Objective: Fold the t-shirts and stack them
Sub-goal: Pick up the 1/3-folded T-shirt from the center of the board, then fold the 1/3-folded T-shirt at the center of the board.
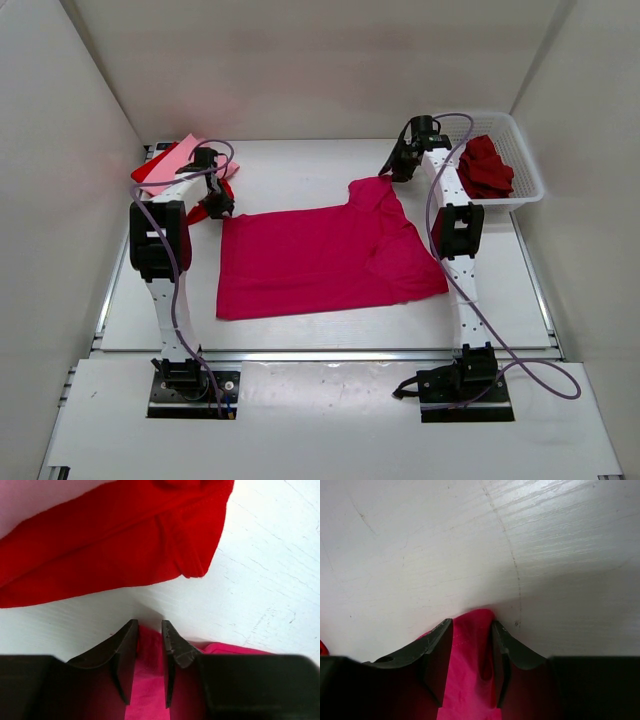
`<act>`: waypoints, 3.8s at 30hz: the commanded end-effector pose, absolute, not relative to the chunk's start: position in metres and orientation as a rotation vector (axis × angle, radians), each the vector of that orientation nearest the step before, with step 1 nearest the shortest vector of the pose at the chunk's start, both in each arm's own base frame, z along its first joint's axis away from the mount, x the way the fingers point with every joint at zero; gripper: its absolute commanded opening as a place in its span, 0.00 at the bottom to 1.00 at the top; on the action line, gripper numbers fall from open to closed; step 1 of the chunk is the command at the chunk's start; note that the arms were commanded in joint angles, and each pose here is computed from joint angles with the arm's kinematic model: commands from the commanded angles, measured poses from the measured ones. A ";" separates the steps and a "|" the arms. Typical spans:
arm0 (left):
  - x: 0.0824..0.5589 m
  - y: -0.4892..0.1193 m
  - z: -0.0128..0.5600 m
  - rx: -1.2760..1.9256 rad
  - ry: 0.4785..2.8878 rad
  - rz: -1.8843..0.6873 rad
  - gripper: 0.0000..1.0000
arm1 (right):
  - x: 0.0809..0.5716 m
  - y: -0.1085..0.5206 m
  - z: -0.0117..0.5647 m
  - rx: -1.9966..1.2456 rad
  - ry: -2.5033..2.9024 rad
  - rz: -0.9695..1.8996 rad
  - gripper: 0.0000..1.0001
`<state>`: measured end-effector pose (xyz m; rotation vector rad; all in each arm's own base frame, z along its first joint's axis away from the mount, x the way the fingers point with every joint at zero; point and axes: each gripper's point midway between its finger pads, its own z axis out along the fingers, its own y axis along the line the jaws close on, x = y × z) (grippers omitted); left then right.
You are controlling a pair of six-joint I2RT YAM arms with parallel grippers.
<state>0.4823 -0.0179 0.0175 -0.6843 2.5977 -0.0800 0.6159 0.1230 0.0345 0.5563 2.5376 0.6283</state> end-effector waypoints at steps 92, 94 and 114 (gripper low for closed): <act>0.371 -0.035 0.123 -0.624 2.450 -0.242 0.00 | 0.393 0.079 0.142 0.038 2.406 0.377 0.00; 0.361 -0.034 0.118 -0.636 2.454 -0.242 0.00 | 0.380 0.075 0.139 0.058 2.415 0.374 0.01; 0.295 -0.020 0.081 -0.651 2.546 -0.136 0.02 | 0.301 0.052 0.115 0.182 2.441 0.369 0.00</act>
